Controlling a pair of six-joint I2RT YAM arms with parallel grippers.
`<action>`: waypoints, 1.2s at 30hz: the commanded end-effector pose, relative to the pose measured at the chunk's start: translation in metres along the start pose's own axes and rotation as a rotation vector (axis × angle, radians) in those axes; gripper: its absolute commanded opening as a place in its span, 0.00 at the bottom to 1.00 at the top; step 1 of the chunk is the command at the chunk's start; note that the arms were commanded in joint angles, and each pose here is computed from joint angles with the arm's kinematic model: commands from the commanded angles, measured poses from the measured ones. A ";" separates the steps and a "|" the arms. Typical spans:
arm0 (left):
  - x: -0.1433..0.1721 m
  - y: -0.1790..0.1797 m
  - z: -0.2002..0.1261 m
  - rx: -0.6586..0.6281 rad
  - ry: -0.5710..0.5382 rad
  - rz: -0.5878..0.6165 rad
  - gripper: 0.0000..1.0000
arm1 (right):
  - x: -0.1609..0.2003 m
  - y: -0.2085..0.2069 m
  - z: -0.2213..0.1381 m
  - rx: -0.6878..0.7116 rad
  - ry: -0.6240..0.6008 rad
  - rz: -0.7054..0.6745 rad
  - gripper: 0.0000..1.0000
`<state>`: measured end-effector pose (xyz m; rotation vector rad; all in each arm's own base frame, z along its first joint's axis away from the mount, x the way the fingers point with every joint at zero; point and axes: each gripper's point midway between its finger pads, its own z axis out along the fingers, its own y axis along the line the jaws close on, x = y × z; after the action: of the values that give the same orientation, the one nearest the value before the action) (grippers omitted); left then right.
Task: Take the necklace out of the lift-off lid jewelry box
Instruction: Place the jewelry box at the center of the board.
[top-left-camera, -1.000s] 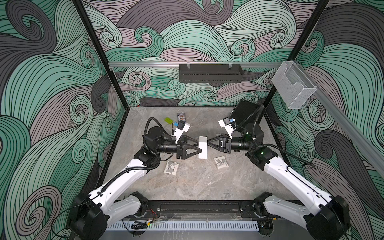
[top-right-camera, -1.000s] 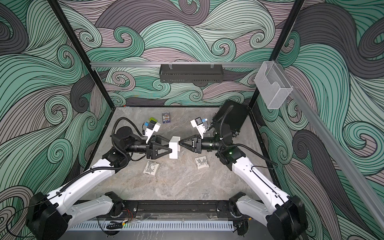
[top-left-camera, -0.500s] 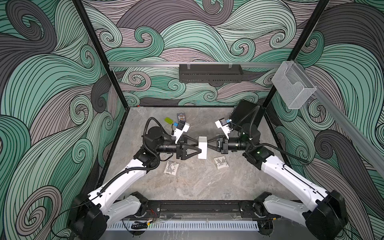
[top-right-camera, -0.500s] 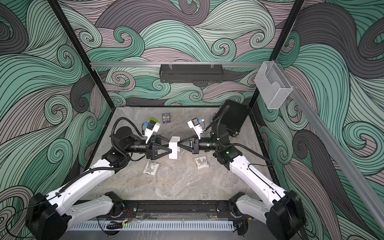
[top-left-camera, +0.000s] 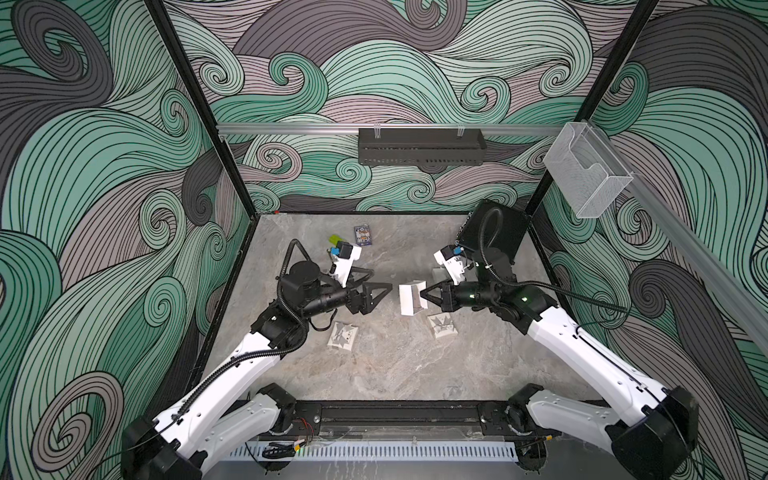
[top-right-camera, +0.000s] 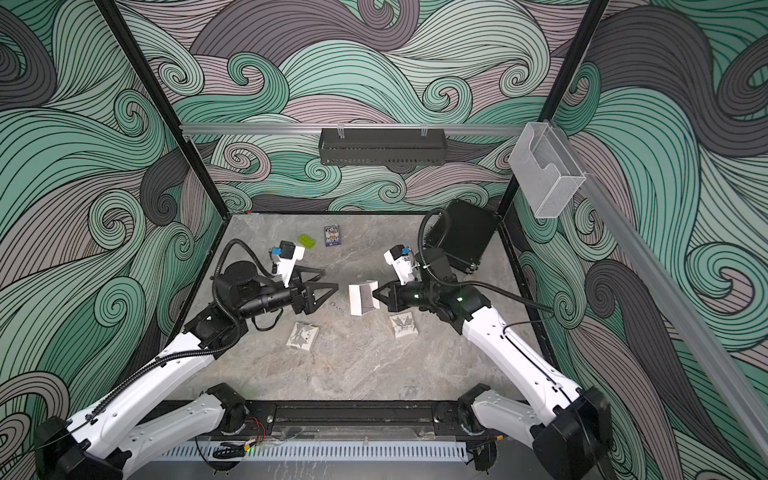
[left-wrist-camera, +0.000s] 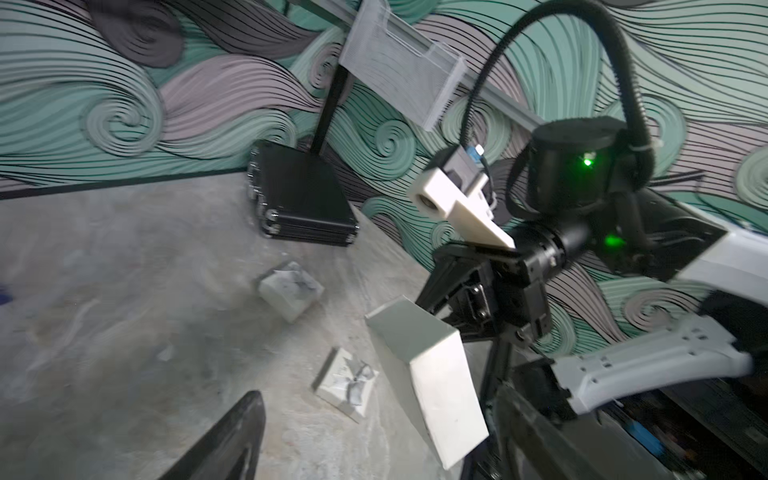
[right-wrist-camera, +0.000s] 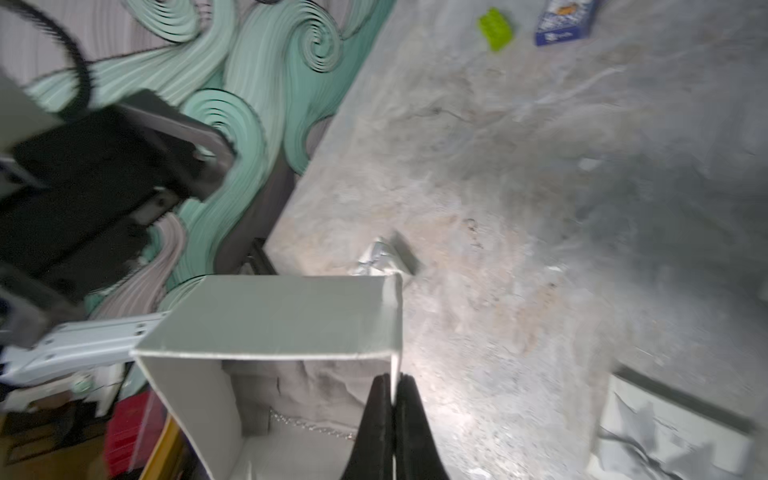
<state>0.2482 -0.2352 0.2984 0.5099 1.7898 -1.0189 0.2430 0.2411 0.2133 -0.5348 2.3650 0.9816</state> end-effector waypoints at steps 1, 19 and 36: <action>0.022 0.055 -0.005 -0.270 0.012 -0.004 0.85 | 0.058 -0.063 0.013 0.297 0.253 0.016 0.00; 0.137 0.083 0.008 -0.248 0.243 -0.116 0.78 | 0.103 -0.092 0.073 0.446 0.516 -0.013 0.36; 0.162 0.073 0.030 -0.183 0.310 -0.092 0.70 | 0.117 -0.084 0.089 0.412 0.488 -0.066 0.42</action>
<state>0.2397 -0.2205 0.0971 0.4568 2.2495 -0.8297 0.2248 0.2350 0.0553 -0.7455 2.8401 0.3661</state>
